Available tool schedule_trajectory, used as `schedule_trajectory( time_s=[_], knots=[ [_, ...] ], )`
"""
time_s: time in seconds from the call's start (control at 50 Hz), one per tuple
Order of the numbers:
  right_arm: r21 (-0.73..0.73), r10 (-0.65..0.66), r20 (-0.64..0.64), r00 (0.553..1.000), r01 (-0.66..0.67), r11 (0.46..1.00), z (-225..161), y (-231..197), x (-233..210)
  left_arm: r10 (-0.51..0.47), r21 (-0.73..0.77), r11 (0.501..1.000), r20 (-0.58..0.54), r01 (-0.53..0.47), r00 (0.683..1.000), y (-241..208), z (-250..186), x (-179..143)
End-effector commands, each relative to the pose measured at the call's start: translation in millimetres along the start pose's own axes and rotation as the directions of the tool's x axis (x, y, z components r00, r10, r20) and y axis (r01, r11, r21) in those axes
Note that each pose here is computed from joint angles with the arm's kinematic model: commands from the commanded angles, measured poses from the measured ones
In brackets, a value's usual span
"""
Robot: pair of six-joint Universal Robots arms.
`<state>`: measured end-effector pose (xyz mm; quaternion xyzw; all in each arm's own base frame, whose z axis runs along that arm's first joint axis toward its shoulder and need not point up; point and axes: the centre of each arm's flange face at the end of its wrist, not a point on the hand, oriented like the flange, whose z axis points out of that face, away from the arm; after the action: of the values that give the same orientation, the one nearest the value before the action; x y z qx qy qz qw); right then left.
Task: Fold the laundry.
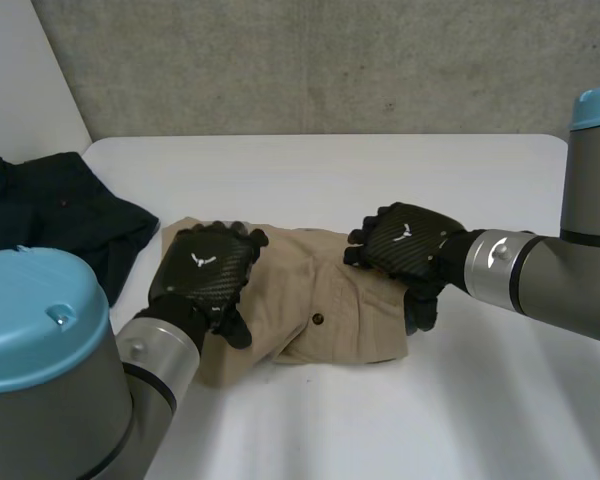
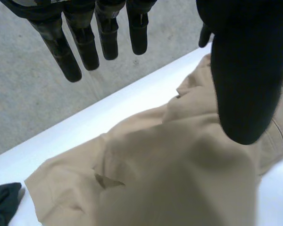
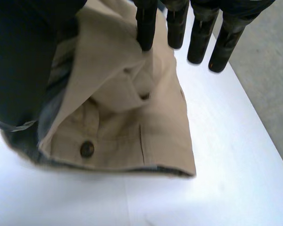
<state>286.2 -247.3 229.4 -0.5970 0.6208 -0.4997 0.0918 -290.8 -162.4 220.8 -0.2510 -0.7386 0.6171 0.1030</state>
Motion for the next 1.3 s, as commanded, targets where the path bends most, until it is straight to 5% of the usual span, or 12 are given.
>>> schedule_trajectory(
  time_s=[0.02,0.06,0.12,0.2,0.38,0.88,1.02,1.1,1.16,1.2,1.3],
  knots=[
    [0.107,0.269,-0.178,0.947,-0.253,0.962,-11.3,-13.8,28.3,-0.025,0.078,0.997,0.078,0.019,0.997,-26.1,12.7,-28.1],
    [0.153,0.372,-0.195,0.907,-0.347,0.925,-17.4,-19.0,32.7,-0.029,0.107,0.994,0.066,0.022,0.997,-34.8,21.6,-38.7],
    [0.242,0.616,-0.214,0.758,-0.569,0.786,-32.7,-24.9,43.2,-0.027,0.136,0.99,0.017,0.024,0.999,-43.5,32.1,-47.9],
    [0.27,0.758,-0.19,0.624,-0.709,0.652,-41.5,-24.6,42.0,-0.006,0.126,0.992,-0.034,0.01,0.999,-46.3,47.3,-69.8],
    [0.179,0.817,-0.197,0.542,-0.799,0.574,-52.2,-15.0,27.6,0.032,-0.113,0.993,-0.065,-0.039,0.997,-10.7,49.6,-85.3],
    [-0.006,0.764,-0.361,0.535,-0.821,0.571,15.2,41.8,-16.4,0.152,-0.295,0.935,-0.166,-0.196,0.974,42.0,18.1,-65.0],
    [0.006,0.763,-0.368,0.532,-0.819,0.574,26.7,47.8,-13.1,0.182,-0.23,0.952,-0.104,-0.202,0.978,38.5,35.4,-72.3],
    [0.108,0.753,-0.358,0.553,-0.776,0.621,26.4,28.8,8.6,0.213,-0.144,0.967,-0.009,-0.212,0.977,14.3,45.9,-81.9],
    [0.187,0.683,-0.356,0.637,-0.668,0.72,12.7,-4.3,31.1,0.219,-0.02,0.976,0.091,-0.218,0.972,-30.3,42.7,-91.5],
    [0.25,0.57,-0.39,0.723,-0.513,0.821,-12.2,-39.2,48.3,0.213,0.068,0.972,0.145,-0.224,0.966,-60.4,36.1,-96.1],
    [0.27,0.289,-0.541,0.79,-0.162,0.949,-69.7,-94.0,73.3,0.122,0.332,0.921,0.253,-0.205,0.96,-145.8,6.3,-111.7]
  ],
)
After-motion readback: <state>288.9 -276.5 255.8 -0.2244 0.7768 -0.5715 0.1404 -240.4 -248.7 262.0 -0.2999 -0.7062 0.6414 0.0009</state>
